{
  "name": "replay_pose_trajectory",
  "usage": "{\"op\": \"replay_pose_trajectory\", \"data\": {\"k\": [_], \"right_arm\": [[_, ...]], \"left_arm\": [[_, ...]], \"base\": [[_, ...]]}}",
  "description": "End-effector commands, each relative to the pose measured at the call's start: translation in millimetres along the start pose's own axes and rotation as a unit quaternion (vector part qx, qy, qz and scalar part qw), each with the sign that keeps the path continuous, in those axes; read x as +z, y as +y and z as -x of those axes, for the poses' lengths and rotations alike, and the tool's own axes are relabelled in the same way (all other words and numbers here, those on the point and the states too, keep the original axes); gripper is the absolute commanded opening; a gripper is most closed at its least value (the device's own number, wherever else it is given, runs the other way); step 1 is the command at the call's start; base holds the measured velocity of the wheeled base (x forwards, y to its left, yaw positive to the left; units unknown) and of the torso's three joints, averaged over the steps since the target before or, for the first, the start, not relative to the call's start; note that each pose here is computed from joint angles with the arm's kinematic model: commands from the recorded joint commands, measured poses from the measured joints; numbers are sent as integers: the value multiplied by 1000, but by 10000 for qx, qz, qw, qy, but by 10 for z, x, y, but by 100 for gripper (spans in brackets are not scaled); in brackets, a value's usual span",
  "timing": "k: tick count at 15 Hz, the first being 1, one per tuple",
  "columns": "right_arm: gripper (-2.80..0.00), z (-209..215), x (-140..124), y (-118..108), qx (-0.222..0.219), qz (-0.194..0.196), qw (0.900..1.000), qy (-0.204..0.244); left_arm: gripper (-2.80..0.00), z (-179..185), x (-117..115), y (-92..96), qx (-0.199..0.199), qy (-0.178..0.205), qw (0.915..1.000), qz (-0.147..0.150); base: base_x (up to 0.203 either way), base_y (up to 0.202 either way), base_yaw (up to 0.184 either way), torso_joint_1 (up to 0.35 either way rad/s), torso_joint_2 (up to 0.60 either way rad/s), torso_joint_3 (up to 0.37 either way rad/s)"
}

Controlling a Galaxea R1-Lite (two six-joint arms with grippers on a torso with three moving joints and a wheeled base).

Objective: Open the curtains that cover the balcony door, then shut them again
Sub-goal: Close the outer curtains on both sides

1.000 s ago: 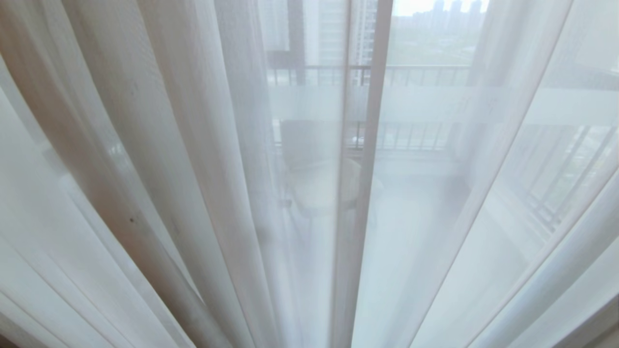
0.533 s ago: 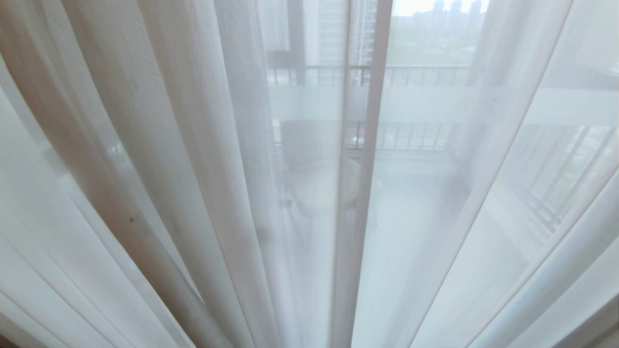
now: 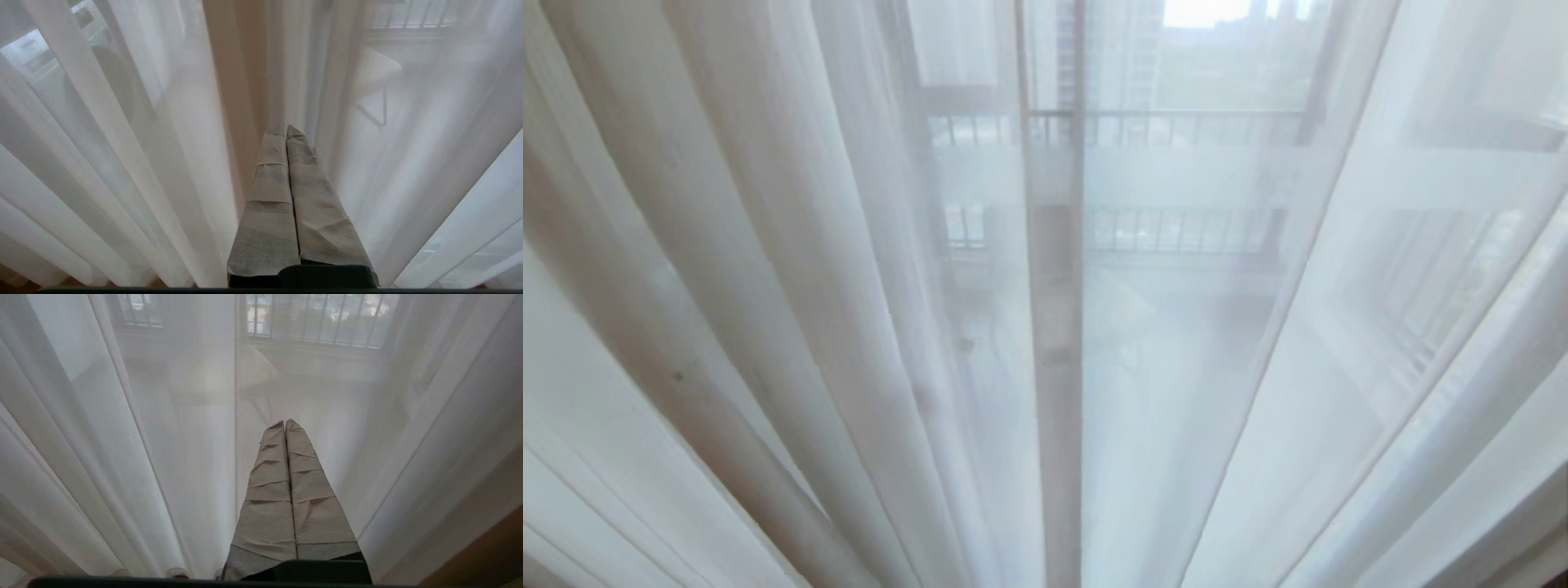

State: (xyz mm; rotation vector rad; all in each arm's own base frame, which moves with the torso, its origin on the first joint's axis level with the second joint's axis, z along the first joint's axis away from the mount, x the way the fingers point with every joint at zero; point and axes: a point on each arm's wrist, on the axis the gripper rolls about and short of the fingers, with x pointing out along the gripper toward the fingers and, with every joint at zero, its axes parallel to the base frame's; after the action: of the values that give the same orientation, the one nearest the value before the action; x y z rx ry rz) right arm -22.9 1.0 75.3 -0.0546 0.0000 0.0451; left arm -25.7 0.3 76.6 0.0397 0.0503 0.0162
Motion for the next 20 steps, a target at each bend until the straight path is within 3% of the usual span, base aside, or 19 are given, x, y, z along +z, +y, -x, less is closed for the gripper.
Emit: {"op": "replay_pose_trajectory", "data": {"k": [1,20], "right_arm": [[-280,0,0,0,5,3,10000,1],[-280,0,0,0,3,3,10000,1]], "left_arm": [[-280,0,-2,0,1,3,10000,-3],[-280,0,-2,0,-2,3,10000,51]], "base": [[0,-197,-2,2,3,3],[0,-192,1,2,2,2]]}}
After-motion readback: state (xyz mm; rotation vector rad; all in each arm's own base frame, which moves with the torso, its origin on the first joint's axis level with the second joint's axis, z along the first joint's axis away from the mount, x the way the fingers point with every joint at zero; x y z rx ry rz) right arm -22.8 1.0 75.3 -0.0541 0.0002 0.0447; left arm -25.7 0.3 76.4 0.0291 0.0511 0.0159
